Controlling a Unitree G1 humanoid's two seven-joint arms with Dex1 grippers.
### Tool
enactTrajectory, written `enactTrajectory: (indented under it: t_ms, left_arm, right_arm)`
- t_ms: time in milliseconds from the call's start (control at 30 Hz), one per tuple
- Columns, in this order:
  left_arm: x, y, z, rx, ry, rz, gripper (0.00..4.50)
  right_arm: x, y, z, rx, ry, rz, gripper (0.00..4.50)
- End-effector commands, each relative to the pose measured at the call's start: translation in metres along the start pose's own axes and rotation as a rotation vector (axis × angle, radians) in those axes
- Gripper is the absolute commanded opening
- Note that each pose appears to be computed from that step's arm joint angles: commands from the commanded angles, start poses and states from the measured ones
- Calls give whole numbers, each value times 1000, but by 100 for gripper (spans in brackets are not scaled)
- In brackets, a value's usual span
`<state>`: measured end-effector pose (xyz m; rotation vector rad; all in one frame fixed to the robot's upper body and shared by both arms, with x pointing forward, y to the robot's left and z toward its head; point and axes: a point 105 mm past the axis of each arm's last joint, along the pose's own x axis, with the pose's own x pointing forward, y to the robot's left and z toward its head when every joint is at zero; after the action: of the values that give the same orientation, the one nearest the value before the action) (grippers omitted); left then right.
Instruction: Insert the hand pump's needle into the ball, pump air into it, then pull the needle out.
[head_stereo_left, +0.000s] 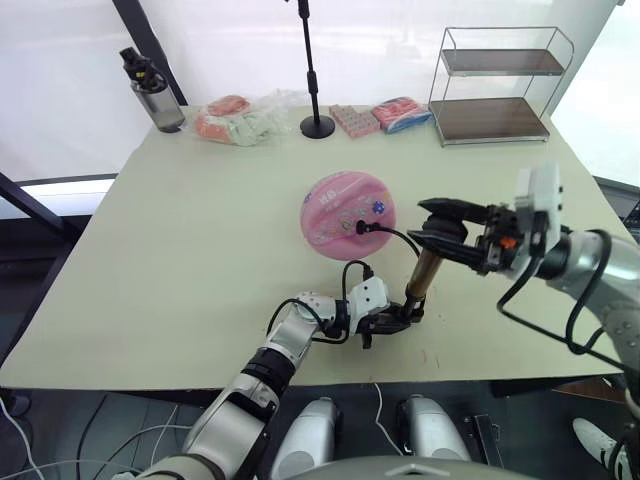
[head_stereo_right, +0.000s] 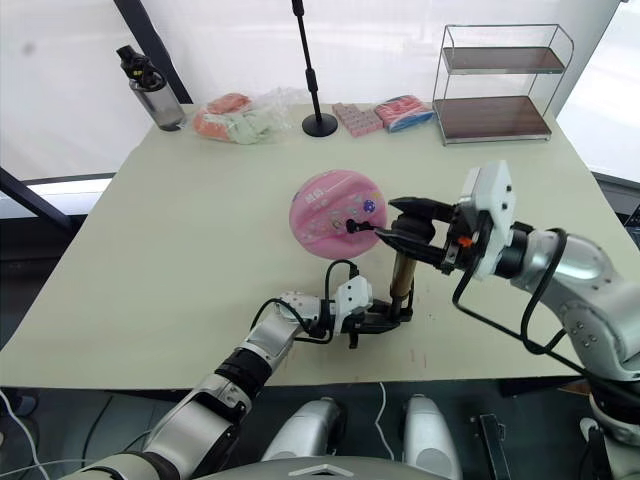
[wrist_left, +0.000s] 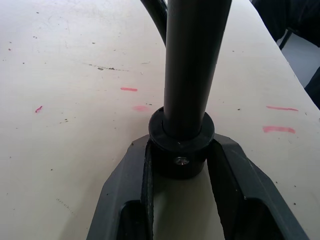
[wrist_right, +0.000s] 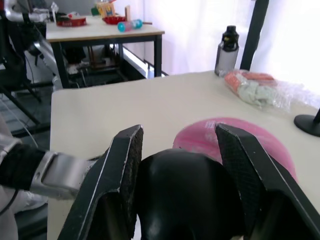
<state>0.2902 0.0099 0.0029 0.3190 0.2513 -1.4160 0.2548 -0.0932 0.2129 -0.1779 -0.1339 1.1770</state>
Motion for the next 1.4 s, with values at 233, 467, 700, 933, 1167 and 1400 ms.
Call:
enactTrajectory:
  t_ms: [233,467,700,933,1167,1400]
  left_arm:
    - [-6,-5,-28,-64,86,14,107]
    - [-5,-6,-28,-64,82,18,107]
    - [5,-8,-23,-52,69,6,107]
    - [11,-8,-20,-38,57,-3,107]
    - [12,-7,-24,-44,68,26,107]
    - [14,-7,-22,-36,57,28,107]
  right_arm:
    - [13,18,-69,57,94,-6,186]
    - [9,22,-88,63,115,-21,186]
    - [-2,3,-54,-24,80,-32,186]
    - [-13,-22,13,-67,-12,-52,186]
    - [-18,-27,57,-107,-57,-30,186]
    - [-23,-29,81,-151,-75,-16,186]
